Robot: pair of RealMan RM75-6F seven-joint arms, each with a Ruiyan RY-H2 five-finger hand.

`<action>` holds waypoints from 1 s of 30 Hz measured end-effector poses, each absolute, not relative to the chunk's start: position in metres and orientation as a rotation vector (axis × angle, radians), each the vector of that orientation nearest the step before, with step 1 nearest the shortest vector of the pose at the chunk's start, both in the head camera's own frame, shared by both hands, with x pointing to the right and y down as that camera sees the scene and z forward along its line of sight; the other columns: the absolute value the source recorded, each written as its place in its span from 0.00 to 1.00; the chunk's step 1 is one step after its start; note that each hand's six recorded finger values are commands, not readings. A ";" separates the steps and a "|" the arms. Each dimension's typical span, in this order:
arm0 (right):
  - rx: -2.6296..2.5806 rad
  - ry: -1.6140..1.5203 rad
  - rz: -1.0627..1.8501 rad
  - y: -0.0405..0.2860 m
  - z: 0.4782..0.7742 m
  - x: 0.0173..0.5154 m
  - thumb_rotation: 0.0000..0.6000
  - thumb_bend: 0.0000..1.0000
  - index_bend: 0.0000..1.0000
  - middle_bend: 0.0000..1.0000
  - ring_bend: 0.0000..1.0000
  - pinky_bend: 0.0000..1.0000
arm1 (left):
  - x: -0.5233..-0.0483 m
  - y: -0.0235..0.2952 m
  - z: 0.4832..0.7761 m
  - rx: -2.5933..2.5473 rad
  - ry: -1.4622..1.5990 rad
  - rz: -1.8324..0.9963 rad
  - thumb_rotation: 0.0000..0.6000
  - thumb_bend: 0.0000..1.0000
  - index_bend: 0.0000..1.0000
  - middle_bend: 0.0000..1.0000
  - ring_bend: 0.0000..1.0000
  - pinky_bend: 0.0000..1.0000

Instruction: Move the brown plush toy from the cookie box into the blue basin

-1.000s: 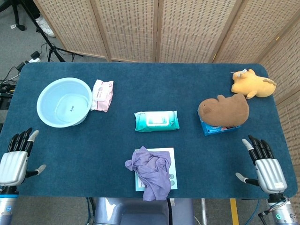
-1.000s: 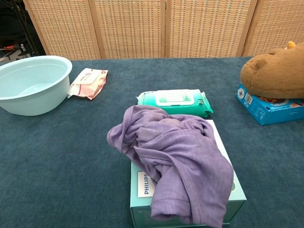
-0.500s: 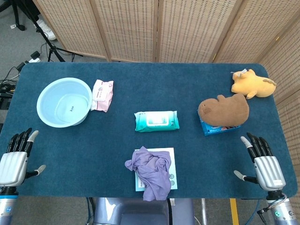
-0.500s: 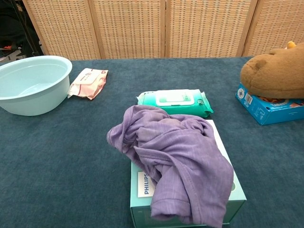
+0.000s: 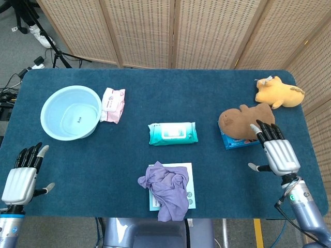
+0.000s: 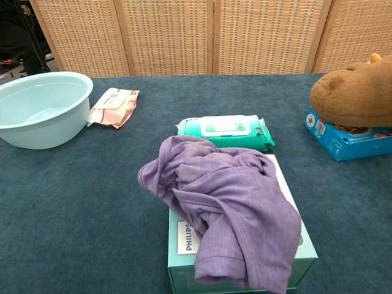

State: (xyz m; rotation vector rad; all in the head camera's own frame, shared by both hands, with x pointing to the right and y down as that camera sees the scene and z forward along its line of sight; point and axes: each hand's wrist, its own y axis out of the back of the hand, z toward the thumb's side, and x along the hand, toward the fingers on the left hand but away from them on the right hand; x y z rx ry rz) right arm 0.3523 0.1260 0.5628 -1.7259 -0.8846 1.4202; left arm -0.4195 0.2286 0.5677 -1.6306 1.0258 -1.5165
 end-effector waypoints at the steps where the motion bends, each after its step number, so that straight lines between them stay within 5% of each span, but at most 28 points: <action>1: -1.722 -0.869 1.433 0.119 0.564 0.349 1.00 0.00 0.00 0.00 0.00 0.00 | -0.419 0.229 0.569 -1.634 1.020 -1.519 1.00 0.00 0.00 0.00 0.00 0.00; 10: -1.719 -0.798 1.482 0.077 0.581 0.321 1.00 0.00 0.00 0.00 0.00 0.00 | -0.420 0.228 0.582 -1.652 0.995 -1.554 1.00 0.00 0.00 0.00 0.00 0.00; 30: -1.669 -0.695 1.684 0.037 0.659 0.321 1.00 0.00 0.00 0.00 0.00 0.00 | -0.416 0.230 0.598 -1.681 0.938 -1.599 1.00 0.00 0.00 0.00 0.00 0.00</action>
